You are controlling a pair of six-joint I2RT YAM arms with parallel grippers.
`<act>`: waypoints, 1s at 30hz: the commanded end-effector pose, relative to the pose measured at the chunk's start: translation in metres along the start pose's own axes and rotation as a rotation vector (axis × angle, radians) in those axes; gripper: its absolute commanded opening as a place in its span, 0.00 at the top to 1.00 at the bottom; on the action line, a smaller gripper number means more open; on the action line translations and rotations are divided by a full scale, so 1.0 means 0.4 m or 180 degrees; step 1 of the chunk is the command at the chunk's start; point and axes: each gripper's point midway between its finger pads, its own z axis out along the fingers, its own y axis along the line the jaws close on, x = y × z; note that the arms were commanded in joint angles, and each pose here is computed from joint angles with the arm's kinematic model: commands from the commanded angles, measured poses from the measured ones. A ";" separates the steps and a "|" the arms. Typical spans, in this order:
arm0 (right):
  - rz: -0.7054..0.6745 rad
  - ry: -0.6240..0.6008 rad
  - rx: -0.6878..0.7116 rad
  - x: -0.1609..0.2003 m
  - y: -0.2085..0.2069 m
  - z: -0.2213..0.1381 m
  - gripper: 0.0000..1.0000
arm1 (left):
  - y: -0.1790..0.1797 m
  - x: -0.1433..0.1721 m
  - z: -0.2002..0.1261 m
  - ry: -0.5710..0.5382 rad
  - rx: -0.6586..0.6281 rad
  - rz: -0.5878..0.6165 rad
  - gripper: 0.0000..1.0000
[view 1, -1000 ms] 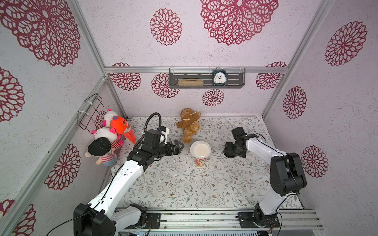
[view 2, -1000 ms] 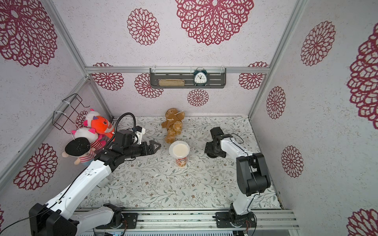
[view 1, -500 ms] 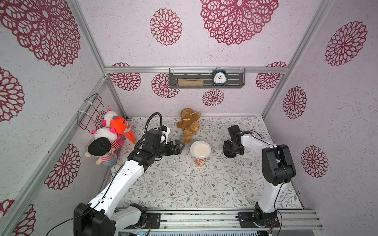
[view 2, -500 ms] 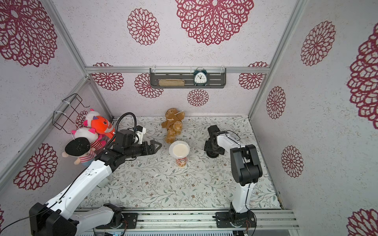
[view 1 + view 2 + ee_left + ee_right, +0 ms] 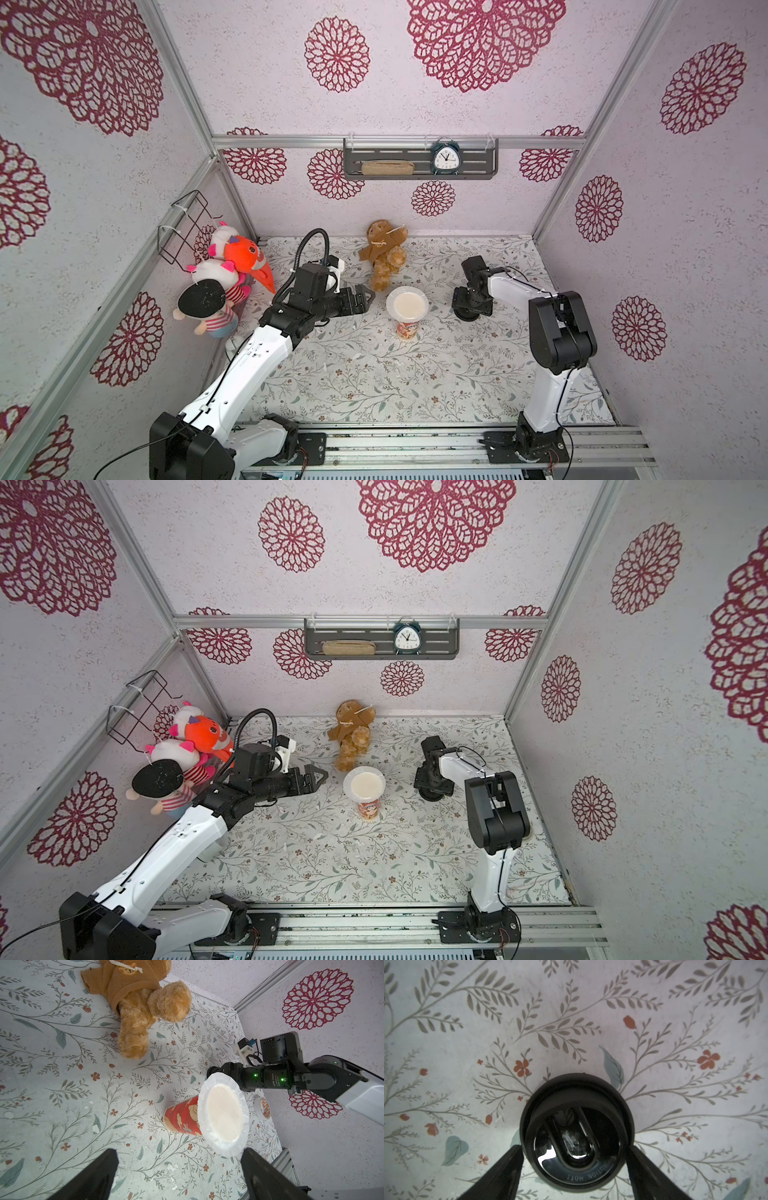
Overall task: Put the leak-proof paper on the milk tea cups
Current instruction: Pick up the cup lid from the center of the board.
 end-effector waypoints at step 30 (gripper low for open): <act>-0.0641 -0.0572 -0.0038 -0.043 0.055 -0.318 0.33 | 0.007 0.008 0.004 0.0025 -0.0056 0.0041 0.02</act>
